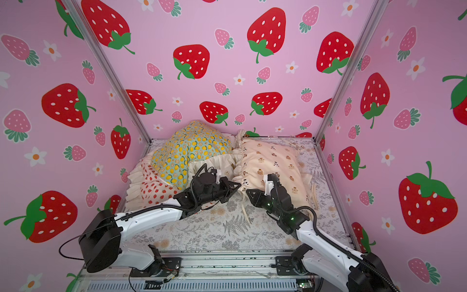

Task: Zip up pillowcases
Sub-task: Zip the zipper on the pillowcase.

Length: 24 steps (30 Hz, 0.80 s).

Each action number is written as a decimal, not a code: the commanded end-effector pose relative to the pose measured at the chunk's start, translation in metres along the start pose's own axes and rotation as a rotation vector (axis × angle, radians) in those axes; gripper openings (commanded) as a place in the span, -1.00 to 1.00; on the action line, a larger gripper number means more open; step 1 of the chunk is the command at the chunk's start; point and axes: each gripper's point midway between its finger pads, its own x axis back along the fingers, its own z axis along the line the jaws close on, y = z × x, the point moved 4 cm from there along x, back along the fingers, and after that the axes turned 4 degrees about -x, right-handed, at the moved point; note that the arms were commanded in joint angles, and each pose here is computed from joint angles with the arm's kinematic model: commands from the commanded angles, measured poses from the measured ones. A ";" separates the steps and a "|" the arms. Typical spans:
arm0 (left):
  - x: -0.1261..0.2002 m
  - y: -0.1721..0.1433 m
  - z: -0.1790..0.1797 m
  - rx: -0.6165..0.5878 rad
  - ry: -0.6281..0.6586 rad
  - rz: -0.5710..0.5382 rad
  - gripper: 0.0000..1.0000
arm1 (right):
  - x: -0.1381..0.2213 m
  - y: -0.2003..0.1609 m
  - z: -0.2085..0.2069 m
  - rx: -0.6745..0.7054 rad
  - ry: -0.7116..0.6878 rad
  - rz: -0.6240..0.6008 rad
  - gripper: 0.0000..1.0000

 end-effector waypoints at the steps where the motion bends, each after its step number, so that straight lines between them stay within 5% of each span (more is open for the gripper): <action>1: 0.002 -0.001 -0.018 -0.014 -0.054 0.001 -1.00 | -0.001 0.007 0.008 0.024 0.011 -0.001 -0.48; 24: 0.007 0.000 -0.020 -0.021 -0.048 -0.010 -1.00 | 0.004 -0.007 -0.011 0.022 -0.062 0.040 -0.49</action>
